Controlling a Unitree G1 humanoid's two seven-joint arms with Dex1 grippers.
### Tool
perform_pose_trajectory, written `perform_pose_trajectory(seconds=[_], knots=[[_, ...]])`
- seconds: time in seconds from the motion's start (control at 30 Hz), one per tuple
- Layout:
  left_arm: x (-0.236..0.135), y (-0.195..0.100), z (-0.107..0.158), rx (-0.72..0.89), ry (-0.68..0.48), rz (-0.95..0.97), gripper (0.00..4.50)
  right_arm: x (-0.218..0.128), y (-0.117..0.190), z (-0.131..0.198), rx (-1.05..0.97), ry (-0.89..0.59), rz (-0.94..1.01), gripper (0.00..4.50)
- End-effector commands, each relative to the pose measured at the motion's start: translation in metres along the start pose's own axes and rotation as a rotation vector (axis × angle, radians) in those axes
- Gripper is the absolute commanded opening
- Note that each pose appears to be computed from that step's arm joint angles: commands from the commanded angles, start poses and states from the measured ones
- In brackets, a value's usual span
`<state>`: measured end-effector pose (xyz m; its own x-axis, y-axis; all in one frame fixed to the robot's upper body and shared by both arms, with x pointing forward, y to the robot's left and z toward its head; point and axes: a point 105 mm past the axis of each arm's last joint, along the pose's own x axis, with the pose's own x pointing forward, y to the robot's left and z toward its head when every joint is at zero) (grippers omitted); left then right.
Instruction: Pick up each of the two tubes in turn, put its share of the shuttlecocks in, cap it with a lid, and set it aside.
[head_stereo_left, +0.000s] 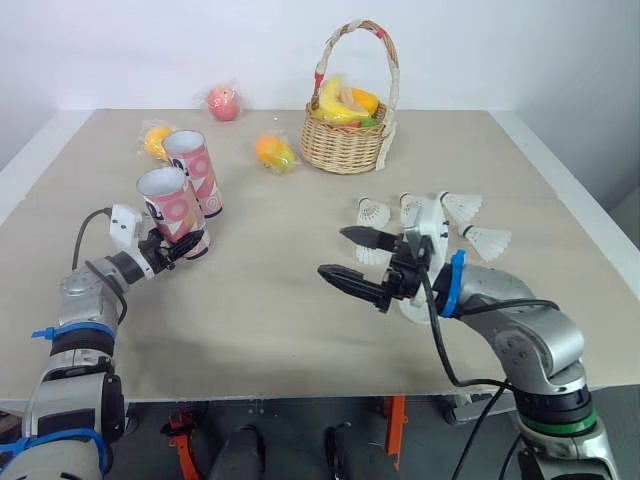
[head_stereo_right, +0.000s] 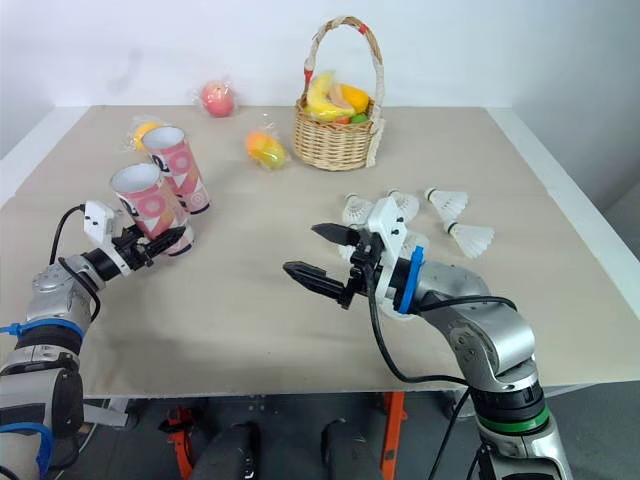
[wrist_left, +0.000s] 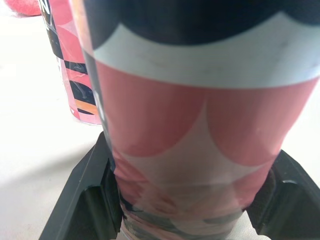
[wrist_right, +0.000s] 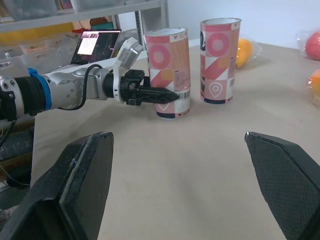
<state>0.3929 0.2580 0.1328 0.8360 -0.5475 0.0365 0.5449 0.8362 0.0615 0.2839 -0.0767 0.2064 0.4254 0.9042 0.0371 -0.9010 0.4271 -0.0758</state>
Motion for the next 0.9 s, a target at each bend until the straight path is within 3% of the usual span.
perform_pose_trajectory(seconds=[0.03, 0.1, 0.27, 0.53, 0.73, 0.9], knots=[[0.001, -0.001, 0.017, 0.085, -0.029, -0.023, 2.72, -0.005, 0.0, 0.017, -0.057, -0.039, -0.004, 4.5], [0.006, -0.007, 0.022, 0.116, -0.032, -0.059, 2.72, -0.008, -0.001, 0.017, -0.054, -0.031, -0.016, 4.5], [0.015, -0.04, 0.03, 0.28, 0.099, -0.289, 2.72, -0.022, 0.001, 0.003, 0.002, 0.018, -0.071, 4.5], [-0.029, -0.084, 0.046, 0.371, 0.445, -0.729, 2.72, -0.01, -0.022, -0.035, 0.107, 0.109, -0.45, 4.5], [-0.044, -0.085, 0.033, 0.438, 0.632, -0.793, 2.72, -0.001, -0.053, -0.056, 0.137, 0.19, -0.635, 4.5], [-0.049, -0.085, 0.026, 0.459, 0.678, -0.807, 2.72, 0.01, -0.064, -0.066, 0.182, 0.222, -0.696, 4.5]])
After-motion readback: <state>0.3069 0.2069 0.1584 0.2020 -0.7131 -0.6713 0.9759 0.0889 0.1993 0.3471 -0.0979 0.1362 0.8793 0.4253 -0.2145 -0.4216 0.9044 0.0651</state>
